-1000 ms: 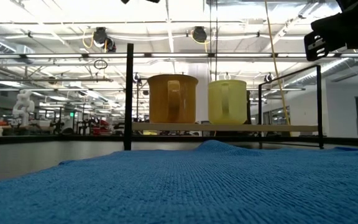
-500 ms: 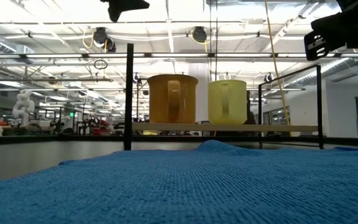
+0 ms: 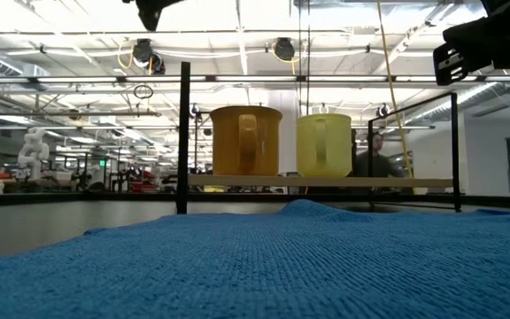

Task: Stack small to large cups/mugs on shelf
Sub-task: Put the transparent mug on the shelf

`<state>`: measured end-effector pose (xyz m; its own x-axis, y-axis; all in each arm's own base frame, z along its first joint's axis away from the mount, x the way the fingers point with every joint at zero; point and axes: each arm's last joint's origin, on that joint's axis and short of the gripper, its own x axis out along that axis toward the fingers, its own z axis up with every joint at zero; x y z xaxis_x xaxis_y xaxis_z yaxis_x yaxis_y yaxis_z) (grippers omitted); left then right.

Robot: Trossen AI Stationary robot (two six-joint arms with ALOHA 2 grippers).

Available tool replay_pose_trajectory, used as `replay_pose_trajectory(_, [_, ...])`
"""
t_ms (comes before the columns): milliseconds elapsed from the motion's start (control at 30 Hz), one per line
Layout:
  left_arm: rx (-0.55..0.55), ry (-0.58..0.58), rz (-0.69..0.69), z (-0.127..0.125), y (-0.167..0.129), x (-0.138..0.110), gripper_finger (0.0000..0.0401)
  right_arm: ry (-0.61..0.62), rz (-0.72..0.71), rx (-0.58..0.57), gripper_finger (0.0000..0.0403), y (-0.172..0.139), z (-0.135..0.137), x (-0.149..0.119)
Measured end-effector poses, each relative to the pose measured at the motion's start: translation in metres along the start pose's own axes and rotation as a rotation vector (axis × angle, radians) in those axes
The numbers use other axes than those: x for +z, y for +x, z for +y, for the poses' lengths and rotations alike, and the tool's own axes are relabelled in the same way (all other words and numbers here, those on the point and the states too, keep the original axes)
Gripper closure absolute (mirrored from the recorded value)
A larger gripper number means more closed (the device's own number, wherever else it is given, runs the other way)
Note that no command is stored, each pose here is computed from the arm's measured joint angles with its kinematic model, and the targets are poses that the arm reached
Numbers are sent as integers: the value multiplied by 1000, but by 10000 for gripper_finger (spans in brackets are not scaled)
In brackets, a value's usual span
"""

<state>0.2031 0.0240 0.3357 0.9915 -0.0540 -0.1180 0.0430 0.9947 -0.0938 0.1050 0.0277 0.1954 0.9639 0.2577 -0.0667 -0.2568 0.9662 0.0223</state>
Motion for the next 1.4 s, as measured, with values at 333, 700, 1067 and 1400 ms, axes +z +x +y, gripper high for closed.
replay_pose_trajectory(333, [-56, -11, -101, -6, -5, -54, 252, -4, 0, 0, 403, 0, 0, 0])
replay_pose_trajectory(700, [-130, 82, -148, -12, -19, -106, 252, -8, 1, 0, 403, 0, 0, 0])
replay_pose_trajectory(1067, [-113, 93, -187, -11, -42, -132, 263, -16, 0, 0, 403, 0, 0, 0])
replay_pose_trajectory(1400, [-119, 99, -109, -10, -47, -161, 334, -17, 0, 0, 403, 0, 0, 0])
